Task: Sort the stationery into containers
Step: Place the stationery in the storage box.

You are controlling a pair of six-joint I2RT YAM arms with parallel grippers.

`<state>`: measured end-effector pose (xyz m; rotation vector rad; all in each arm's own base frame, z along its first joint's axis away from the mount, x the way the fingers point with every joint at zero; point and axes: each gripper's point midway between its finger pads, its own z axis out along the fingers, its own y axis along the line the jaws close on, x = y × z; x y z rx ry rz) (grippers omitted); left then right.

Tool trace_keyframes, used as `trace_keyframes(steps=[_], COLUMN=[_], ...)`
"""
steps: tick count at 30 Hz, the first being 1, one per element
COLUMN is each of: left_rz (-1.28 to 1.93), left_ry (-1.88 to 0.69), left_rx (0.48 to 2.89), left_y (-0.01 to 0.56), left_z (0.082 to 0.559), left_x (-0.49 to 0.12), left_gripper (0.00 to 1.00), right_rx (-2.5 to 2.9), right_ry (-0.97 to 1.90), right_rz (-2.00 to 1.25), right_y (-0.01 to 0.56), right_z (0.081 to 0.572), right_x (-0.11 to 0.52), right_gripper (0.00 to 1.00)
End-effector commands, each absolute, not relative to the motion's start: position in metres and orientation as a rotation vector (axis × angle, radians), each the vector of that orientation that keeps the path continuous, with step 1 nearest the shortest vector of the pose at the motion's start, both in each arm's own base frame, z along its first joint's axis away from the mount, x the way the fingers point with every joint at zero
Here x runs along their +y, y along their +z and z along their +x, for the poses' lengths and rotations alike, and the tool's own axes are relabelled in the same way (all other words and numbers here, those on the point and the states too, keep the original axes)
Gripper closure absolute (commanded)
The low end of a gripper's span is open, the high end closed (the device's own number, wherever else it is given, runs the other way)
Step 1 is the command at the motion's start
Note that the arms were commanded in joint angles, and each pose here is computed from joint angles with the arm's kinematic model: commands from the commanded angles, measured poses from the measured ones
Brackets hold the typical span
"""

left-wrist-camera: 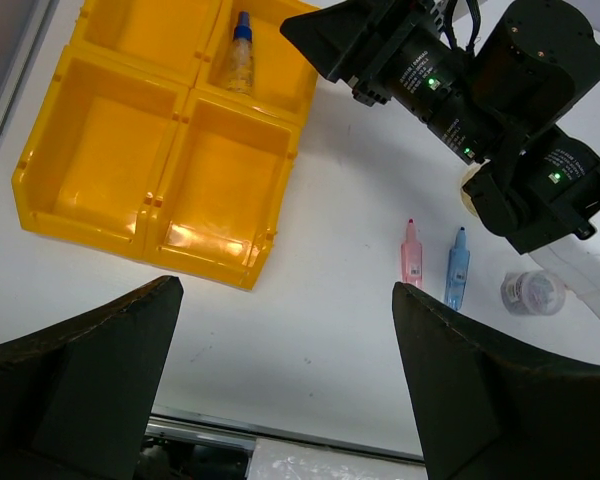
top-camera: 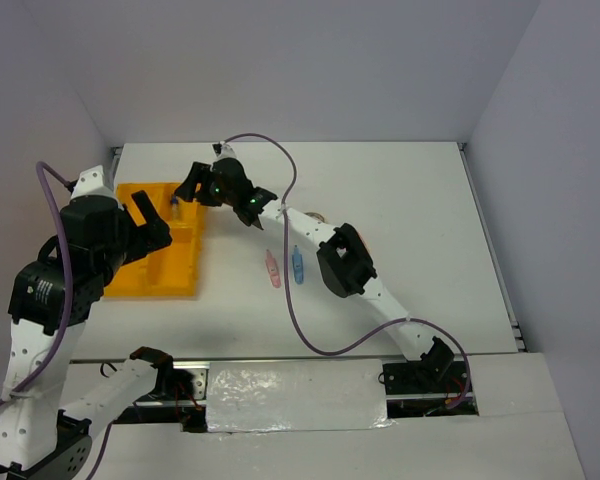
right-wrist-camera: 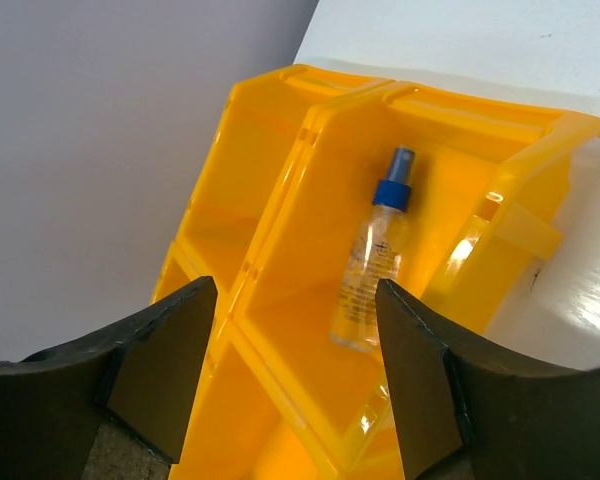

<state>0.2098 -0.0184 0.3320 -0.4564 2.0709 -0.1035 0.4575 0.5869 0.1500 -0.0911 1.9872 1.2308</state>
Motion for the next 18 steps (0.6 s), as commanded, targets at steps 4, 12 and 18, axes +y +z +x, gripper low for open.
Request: trace_keyframes(steps=[4,12,18], left_rz=[-0.454,-0.443,-0.400], left_ry=[-0.094,-0.192,-0.370], left_rx=[2.023,2.037,2.129], left_y=[0.349,0.343,0.314], left_z=[0.208,0.227,0.267], left_x=[-0.014,-0.034,-0.079], left_gripper=[0.01,0.01,0.01], right_rx=[1.807,1.605,1.848], right_ry=[1.247,1.149,0.857], right_rz=[-0.074,-0.049,0.226], right_y=[0.253,0.376,0.353], right_z=[0.457,0.438,0.415], right_x=[0.563,0.442,0.298], right_gripper=[0.27,0.26,0.25])
